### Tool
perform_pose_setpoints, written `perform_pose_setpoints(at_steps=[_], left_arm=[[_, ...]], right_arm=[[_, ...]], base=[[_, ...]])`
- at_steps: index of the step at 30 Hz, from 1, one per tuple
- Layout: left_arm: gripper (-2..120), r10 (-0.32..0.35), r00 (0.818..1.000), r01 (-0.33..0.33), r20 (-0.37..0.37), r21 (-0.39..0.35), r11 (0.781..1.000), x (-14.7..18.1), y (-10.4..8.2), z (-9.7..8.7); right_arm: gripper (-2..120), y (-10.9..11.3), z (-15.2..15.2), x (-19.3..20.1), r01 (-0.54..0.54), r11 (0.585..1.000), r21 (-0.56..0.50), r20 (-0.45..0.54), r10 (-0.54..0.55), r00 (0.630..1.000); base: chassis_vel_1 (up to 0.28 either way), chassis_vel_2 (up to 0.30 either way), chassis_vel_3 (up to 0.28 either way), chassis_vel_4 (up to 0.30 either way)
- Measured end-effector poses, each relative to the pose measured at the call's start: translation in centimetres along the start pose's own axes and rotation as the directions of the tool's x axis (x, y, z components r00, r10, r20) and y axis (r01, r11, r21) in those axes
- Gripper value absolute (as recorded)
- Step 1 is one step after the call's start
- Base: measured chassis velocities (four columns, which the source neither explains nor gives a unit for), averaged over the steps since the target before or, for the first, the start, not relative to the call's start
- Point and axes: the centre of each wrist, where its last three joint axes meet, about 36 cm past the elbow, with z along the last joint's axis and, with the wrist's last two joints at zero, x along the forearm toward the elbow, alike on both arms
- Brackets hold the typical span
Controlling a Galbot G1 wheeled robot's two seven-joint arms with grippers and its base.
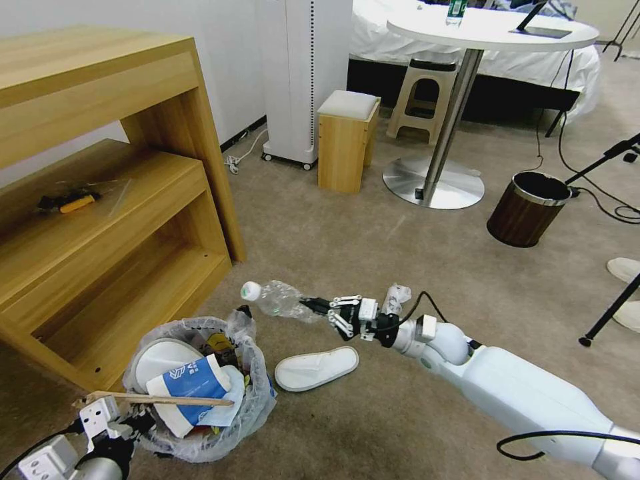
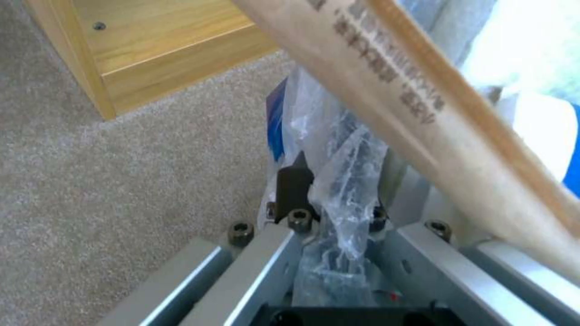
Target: Pick up the trash bin and place the garbage on the floor into it.
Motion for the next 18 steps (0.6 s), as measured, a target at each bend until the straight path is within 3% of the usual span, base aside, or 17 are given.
perform_pose_setpoints(at_steps=[18], left_arm=[[0, -0.004, 1.0, 0.004, 0.004, 0.004, 1.0, -0.4, 0.1, 0.0]], right_arm=[[0, 1.4, -1.7, -7.2, 0.158, 0.987, -0.04, 0.049, -0.156, 0.986]], base=[[0.0, 0.0, 0.0, 0.0]])
